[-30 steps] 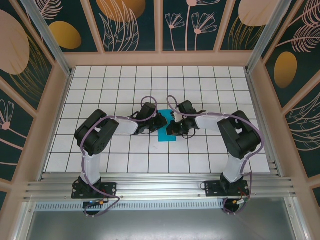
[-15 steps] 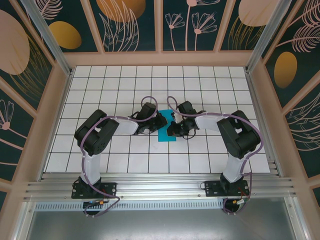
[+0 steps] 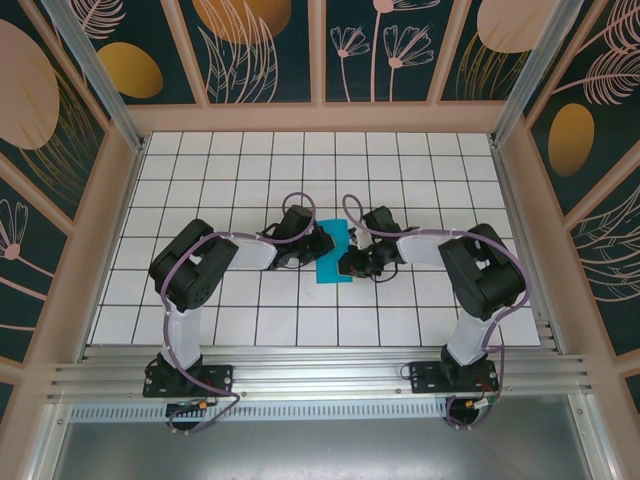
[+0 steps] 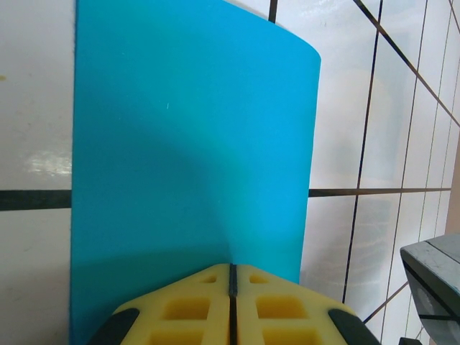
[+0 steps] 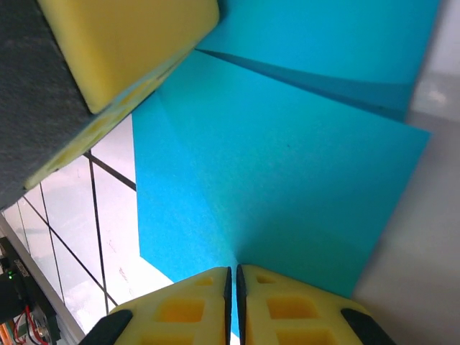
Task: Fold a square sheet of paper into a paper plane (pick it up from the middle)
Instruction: Fold the triangle a second time at the center of the table.
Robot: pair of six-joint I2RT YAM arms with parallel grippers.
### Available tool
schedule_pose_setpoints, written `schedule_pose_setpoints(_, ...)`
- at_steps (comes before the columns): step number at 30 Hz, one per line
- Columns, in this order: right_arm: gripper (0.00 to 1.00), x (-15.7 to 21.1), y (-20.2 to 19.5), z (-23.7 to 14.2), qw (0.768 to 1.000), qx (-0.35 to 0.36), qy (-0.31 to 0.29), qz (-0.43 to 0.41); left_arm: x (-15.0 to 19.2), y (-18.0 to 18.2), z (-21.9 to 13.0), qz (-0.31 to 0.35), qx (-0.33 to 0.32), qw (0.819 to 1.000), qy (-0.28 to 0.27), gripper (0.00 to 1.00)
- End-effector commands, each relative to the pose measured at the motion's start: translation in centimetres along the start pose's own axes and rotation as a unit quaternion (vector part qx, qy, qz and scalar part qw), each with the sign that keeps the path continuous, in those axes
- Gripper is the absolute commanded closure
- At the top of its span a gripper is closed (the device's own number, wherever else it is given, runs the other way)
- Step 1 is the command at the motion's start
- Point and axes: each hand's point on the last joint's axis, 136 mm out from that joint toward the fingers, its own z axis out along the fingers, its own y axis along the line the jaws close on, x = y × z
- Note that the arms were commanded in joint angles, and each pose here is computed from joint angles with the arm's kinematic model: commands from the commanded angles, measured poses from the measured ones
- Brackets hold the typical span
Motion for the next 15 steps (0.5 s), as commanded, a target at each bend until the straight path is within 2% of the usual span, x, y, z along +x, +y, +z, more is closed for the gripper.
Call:
schedule_pose_setpoints(1,0.85,1.7,-1.3,-0.7,0.999,0.017,0.017,0.034,2.5,7.0,0.1,-0.015,-0.116,0.993,0.031,0.89)
schedule_pose_setpoints(5,0.85,3.0,-2.6,0.2,0.998,0.016,0.037,0.055,2.5,6.9,0.1,-0.014,-0.116,0.993,0.032,0.89)
schedule_pose_setpoints(10,0.87,4.4,-4.9,0.9,0.994,0.052,0.053,0.080,2.5,7.0,0.1,-0.014,-0.117,0.993,0.032,0.89)
schedule_pose_setpoints(15,0.89,3.4,-3.0,-0.4,0.997,0.031,0.032,0.064,2.5,6.8,0.0,-0.012,-0.117,0.993,0.032,0.89)
